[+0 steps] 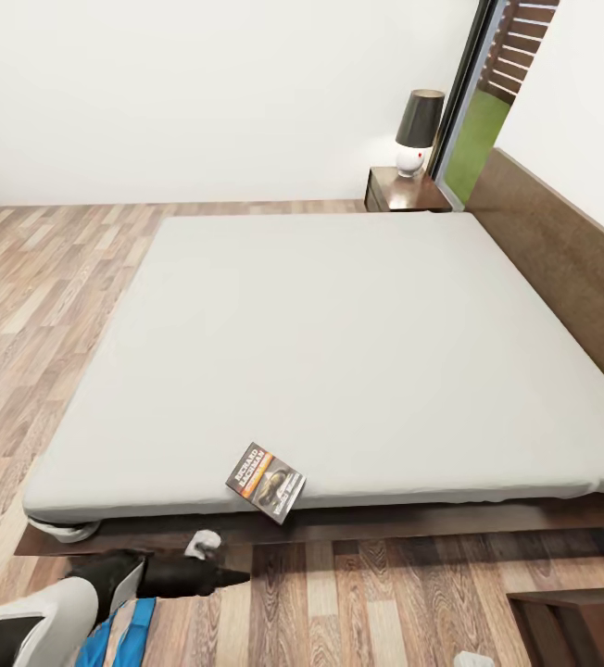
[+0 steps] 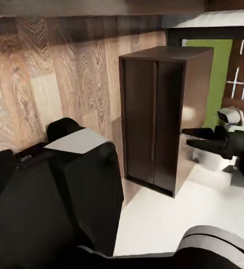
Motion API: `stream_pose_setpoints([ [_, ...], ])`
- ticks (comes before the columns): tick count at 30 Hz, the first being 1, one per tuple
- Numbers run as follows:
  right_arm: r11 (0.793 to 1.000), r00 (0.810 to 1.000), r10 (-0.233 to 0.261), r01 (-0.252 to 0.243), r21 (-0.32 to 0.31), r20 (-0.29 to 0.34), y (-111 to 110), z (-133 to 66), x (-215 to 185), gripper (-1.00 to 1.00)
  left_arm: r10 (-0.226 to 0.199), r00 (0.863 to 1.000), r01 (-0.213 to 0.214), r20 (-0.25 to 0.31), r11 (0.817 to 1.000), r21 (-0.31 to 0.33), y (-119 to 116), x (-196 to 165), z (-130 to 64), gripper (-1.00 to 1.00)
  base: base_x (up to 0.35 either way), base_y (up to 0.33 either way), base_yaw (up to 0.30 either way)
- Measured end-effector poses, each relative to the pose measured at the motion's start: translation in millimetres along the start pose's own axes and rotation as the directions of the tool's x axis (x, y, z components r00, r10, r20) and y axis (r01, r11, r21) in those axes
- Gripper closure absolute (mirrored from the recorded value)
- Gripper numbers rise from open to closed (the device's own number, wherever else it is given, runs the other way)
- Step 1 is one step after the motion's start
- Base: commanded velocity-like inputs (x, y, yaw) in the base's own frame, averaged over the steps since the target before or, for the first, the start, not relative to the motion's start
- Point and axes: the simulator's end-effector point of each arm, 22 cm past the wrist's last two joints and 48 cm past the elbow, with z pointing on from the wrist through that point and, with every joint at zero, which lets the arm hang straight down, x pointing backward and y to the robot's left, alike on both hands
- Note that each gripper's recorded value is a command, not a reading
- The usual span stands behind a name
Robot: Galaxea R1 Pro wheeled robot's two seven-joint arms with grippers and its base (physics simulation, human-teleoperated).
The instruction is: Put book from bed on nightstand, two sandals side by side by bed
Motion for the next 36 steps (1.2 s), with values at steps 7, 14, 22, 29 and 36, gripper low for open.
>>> stream_pose_setpoints([
  [7,1.0,1.0,0.0,0.0,-0.004,0.0,1,0.0,0,-1.0,0.011,1.0,-0.008,0.017,0.991,-0.134,56,61,-36.6,-1.0,0.0,0.0,0.0],
  [14,1.0,1.0,0.0,0.0,-0.008,-0.001,2,0.0,0,-1.0,-0.019,0.982,0.087,0.19,0.931,-0.353,109,43,-55.0,-1.0,0.0,0.0,0.0],
  [22,0.996,1.0,-0.003,0.004,-0.087,0.003,7,-9.6,-5,-1.0,-0.016,0.963,0.152,0.268,0.856,-0.495,142,32,-71.4,-1.0,0.0,0.0,0.0],
  [29,0.977,1.0,0.004,-0.004,-0.211,0.0,32,-15.5,-10,-1.0,-0.011,0.963,0.151,0.27,0.851,-0.503,141,31,-65.6,-1.0,0.0,0.0,0.0],
  [36,0.973,1.0,-0.004,0.006,-0.232,0.009,47,-12.2,-35,-1.0,-0.012,0.963,0.151,0.269,0.851,-0.503,141,31,-65.3,-1.0,0.0,0.0,0.0],
])
